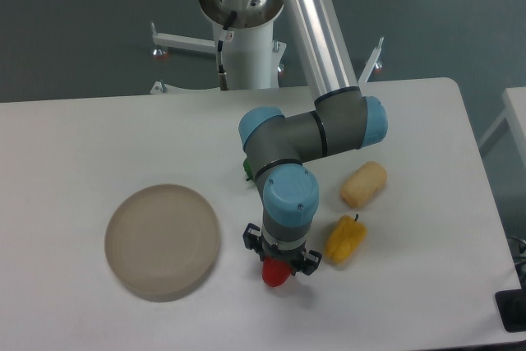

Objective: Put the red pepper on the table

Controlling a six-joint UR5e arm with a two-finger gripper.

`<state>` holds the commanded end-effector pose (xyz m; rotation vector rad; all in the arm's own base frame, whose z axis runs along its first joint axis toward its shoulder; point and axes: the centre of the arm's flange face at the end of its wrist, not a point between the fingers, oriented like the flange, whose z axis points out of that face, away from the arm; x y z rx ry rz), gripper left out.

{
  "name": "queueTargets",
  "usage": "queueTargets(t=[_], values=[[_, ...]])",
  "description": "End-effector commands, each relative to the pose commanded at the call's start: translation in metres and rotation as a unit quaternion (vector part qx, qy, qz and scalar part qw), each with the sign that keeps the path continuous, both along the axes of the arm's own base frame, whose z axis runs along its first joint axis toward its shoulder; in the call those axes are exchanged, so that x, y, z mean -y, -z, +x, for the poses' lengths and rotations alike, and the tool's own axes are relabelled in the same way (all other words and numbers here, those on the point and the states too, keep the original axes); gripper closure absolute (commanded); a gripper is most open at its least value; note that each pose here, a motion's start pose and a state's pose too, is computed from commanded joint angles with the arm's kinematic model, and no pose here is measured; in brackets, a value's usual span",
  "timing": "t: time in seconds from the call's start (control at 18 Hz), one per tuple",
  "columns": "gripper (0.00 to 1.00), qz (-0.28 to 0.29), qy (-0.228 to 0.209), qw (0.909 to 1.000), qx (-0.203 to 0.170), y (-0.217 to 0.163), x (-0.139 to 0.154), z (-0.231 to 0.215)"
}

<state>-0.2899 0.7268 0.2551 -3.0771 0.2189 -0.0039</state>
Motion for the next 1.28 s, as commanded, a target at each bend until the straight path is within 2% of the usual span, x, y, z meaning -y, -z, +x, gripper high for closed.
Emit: queueTargets(t=[1.28], values=[[0.53, -0.004, 0.0, 1.0, 0.001, 0.0063, 0.0012, 0.0005]])
